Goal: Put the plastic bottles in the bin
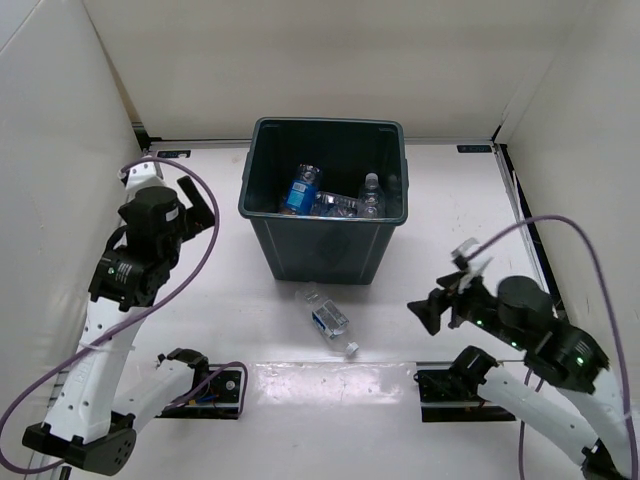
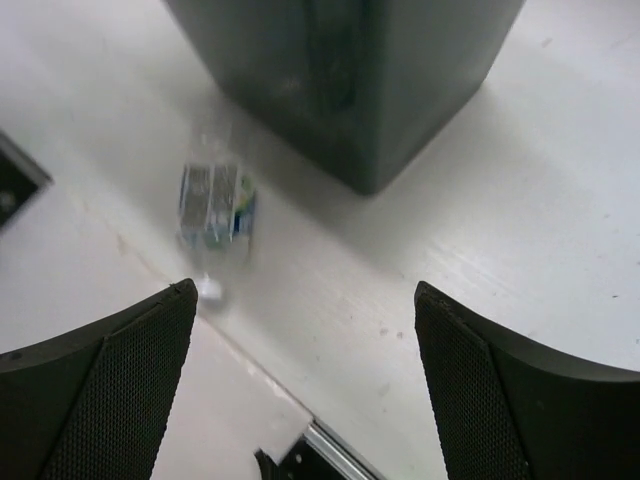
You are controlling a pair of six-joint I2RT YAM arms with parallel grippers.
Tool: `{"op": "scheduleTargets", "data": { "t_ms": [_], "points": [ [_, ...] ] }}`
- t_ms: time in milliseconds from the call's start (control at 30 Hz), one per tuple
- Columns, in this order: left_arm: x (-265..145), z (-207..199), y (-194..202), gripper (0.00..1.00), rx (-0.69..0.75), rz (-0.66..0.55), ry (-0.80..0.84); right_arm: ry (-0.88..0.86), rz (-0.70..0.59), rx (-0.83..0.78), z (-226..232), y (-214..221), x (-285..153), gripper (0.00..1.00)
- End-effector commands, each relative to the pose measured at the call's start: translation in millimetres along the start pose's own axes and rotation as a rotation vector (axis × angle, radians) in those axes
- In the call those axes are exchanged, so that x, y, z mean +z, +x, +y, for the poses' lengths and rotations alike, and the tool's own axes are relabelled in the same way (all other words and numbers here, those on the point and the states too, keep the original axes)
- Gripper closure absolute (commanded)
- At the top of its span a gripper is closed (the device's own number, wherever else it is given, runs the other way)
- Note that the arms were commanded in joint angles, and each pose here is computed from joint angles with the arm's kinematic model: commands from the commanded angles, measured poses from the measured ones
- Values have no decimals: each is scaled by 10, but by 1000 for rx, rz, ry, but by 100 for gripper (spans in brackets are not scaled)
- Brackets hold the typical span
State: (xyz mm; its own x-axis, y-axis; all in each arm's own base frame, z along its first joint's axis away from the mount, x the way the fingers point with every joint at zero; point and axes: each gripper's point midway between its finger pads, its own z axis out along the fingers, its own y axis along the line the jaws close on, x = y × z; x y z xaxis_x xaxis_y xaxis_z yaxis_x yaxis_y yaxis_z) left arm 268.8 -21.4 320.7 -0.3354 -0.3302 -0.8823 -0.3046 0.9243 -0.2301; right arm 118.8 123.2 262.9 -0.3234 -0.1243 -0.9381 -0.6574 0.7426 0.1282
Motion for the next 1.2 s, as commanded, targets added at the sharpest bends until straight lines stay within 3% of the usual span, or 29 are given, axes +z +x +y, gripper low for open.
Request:
{"op": "scheduleTargets", "data": {
  "t_ms": [0, 33, 67, 200, 233, 333, 400, 500, 800, 1033, 1167],
  "points": [
    [-1, 75, 128, 0, -1, 33, -25, -28, 86, -120, 31, 123, 228, 10],
    [-9, 78, 144, 0, -6, 38, -22, -91, 72, -343, 71, 87, 298, 10],
    [-11, 88, 165, 0, -7, 43, -25, -91, 125, -266, 173, 143, 433, 10],
    [-33, 129, 217, 0, -7, 56, -36, -218, 185, -469, 696, 379, 686, 10],
    [-47, 149, 209, 0, 0, 52, -39, -211, 158, -472, 787, 369, 776, 10],
    [-53, 195, 215, 0, 8, 45, -54, -139, 262, -544, 784, 565, 979, 10],
    [-51, 255, 255, 0, 27, 44, -70, -260, 341, -481, 803, 714, 1048, 10],
    [-26, 332, 374, 0, 49, 59, -91, -319, 310, -360, 831, 726, 1173, 10],
    [-33, 476, 567, 0, 123, 118, -133, -516, 447, -426, 1416, 1165, 1358, 10],
    [-36, 472, 684, 0, 170, 148, -129, -474, 620, -375, 1518, 1550, 1837, 10],
    [-24, 372, 763, 0, 176, 177, -85, -448, 634, -344, 1572, 1553, 1991, 10]
  ]
}}
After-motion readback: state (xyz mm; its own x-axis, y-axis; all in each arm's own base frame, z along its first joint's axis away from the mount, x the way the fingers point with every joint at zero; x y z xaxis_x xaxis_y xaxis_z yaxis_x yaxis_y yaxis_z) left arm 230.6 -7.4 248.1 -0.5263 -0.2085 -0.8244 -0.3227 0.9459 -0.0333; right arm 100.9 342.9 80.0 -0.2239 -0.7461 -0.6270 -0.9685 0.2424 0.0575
